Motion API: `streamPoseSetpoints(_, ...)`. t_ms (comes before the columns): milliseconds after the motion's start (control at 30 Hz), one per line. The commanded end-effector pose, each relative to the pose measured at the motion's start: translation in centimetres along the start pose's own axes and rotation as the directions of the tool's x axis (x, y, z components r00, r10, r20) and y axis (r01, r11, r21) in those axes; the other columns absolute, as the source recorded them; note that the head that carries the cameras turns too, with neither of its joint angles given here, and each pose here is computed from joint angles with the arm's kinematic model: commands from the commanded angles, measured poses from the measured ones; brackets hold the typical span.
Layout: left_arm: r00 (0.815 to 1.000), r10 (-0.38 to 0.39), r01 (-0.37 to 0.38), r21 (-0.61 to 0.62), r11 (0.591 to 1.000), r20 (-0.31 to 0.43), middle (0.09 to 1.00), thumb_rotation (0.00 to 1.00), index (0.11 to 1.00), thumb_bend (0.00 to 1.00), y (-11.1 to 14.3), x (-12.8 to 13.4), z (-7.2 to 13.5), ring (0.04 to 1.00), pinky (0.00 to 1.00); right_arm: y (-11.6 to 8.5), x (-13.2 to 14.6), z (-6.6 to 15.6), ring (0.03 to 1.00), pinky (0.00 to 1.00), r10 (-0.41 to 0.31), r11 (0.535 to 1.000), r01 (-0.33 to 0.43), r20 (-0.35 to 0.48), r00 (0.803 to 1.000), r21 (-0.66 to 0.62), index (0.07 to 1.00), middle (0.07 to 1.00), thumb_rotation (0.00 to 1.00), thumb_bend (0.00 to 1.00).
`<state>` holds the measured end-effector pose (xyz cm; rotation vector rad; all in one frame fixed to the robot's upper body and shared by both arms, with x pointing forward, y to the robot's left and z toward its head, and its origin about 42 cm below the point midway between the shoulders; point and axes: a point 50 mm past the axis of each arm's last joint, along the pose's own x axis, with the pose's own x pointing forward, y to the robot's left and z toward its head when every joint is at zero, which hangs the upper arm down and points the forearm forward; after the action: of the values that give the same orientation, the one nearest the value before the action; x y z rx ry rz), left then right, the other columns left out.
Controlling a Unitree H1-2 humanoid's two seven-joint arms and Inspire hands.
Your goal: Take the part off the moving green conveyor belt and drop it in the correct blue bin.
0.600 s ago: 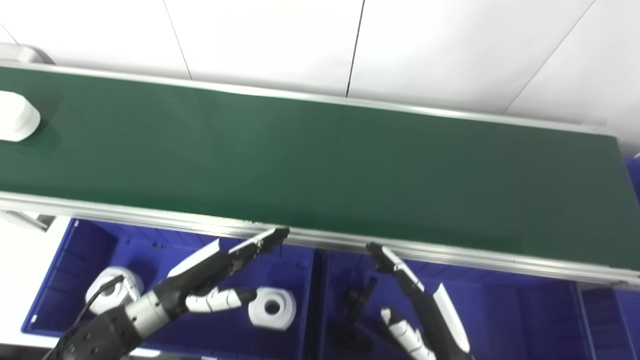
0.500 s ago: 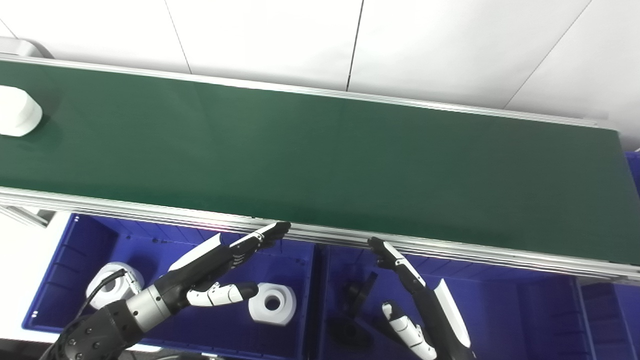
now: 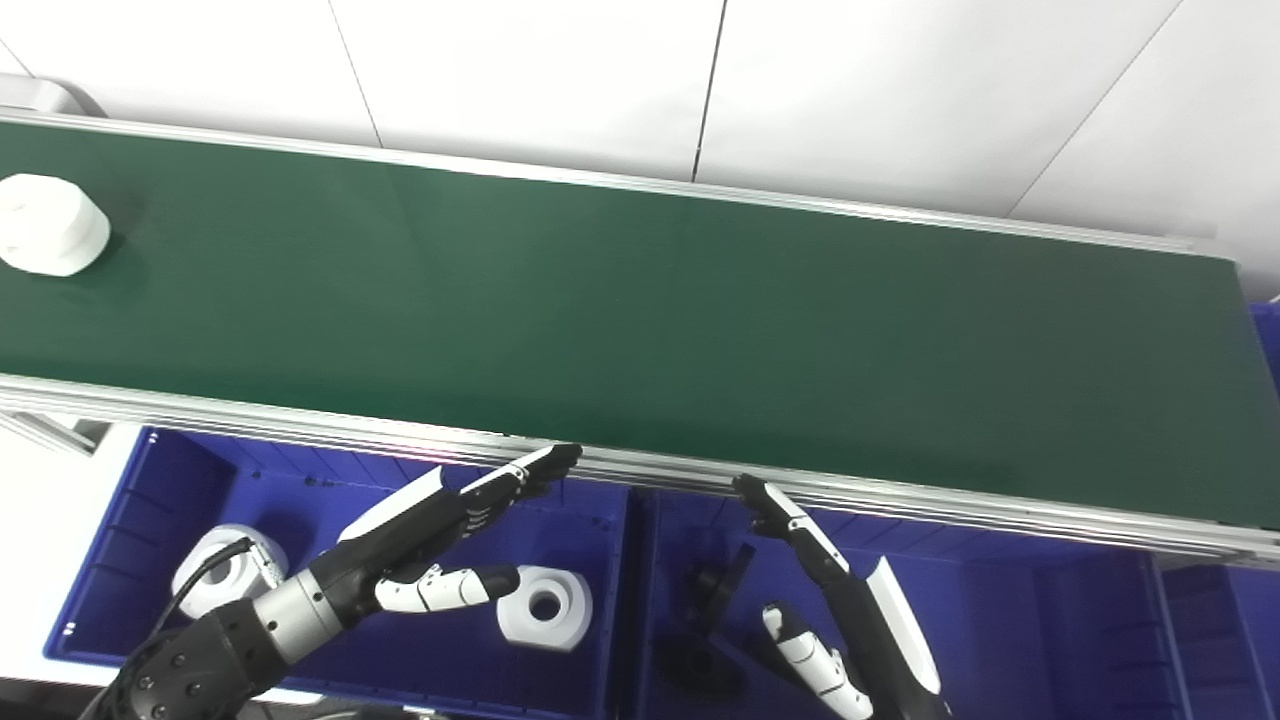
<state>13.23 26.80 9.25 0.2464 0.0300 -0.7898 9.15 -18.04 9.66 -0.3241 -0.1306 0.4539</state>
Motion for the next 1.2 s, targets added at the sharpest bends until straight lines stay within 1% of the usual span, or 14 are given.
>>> streamPoseSetpoints(0,1.000,0.001,-0.002,0.029,1.000,0.031,1.000,0.75,1.000,0.41,0.4,-0.1,0.9,1.000,0.97,-0.2,-0.1,0.7,0.893,0.84,-0.017,1.000,0.017,0.018,1.000,0.014,0.901,0.919,1.00,0.53)
streamPoseSetpoints(333,0.999,0.001,-0.002,0.025,1.000,0.033,1.000,0.73,1.000,0.40,0.4,-0.1,1.0,1.000,0.97,-0.2,-0.1,0.8,0.889,0.83,-0.020,1.000,0.019,0.019,1.000,0.013,0.899,0.915,1.00,0.53)
streamPoseSetpoints(467,0.999,-0.002,0.001,0.032,0.999,0.035,1.000,0.73,1.000,0.41,0.4,0.0,1.0,1.000,0.97,-0.3,0.0,0.9,0.889,0.83,-0.020,1.000,0.020,0.016,1.000,0.010,0.899,0.916,1.00,0.54)
streamPoseSetpoints(767,0.999,0.001,-0.002,0.031,1.000,0.043,1.000,0.72,1.000,0.41,0.5,0.2,0.9,1.000,0.97,-0.5,0.1,0.8,0.888,0.83,-0.017,1.000,0.016,0.021,1.000,0.009,0.899,0.914,1.00,0.52)
streamPoseSetpoints(933,0.999,0.001,-0.002,0.035,0.999,0.051,1.000,0.72,1.000,0.41,0.3,0.2,0.4,1.000,0.97,-0.2,-0.2,0.2,0.890,0.84,-0.016,1.000,0.016,0.015,1.000,0.018,0.900,0.915,1.00,0.52)
streamPoseSetpoints(1033,0.999,-0.004,0.002,0.045,0.999,0.052,1.000,0.72,1.000,0.40,-0.4,0.1,-0.3,1.000,0.97,0.2,-0.8,-0.6,0.891,0.84,-0.012,1.000,0.012,0.010,1.000,0.021,0.899,0.914,1.00,0.52)
streamPoseSetpoints(1133,0.998,-0.009,0.006,0.049,0.999,0.060,1.000,0.69,1.000,0.41,-0.9,-0.1,-1.2,1.000,0.96,0.6,-1.5,-1.6,0.887,0.83,-0.010,1.000,0.010,0.000,1.000,0.023,0.896,0.910,1.00,0.53)
streamPoseSetpoints(1167,0.998,-0.008,0.004,0.057,0.998,0.059,1.000,0.66,1.000,0.42,-1.1,-0.1,-1.5,0.999,0.95,0.7,-1.6,-1.9,0.874,0.80,-0.013,1.000,0.013,-0.009,1.000,0.020,0.888,0.903,1.00,0.54)
